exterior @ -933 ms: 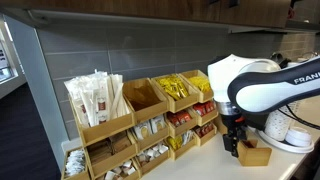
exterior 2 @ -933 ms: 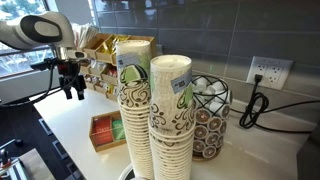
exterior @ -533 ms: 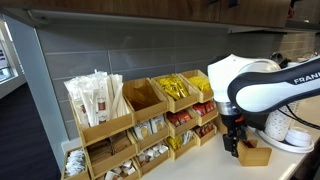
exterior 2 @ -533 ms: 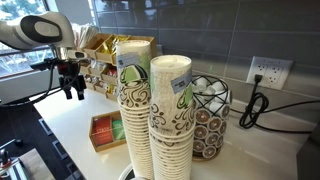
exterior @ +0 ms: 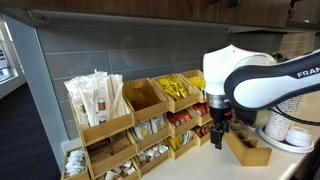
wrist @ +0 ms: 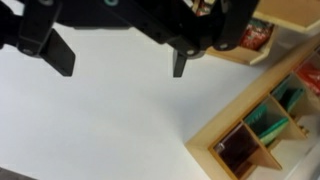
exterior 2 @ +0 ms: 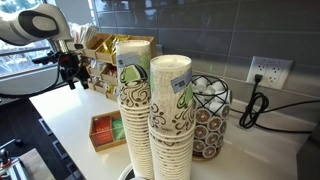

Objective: Put one white straw on the counter.

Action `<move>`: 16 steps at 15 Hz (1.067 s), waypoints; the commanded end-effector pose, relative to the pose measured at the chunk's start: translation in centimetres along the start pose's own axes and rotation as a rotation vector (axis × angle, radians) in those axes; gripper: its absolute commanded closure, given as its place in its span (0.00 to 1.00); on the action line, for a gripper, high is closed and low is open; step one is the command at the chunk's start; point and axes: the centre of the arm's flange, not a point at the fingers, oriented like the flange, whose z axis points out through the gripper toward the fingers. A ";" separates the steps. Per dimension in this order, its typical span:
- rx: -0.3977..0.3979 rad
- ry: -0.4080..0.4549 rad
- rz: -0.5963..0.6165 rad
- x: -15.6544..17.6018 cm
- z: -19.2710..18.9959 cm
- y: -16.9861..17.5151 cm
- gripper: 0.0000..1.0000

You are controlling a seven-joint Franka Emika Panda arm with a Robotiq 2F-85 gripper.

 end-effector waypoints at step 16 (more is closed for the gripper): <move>0.043 0.625 -0.275 4.8 -13.7 -6.5 0.00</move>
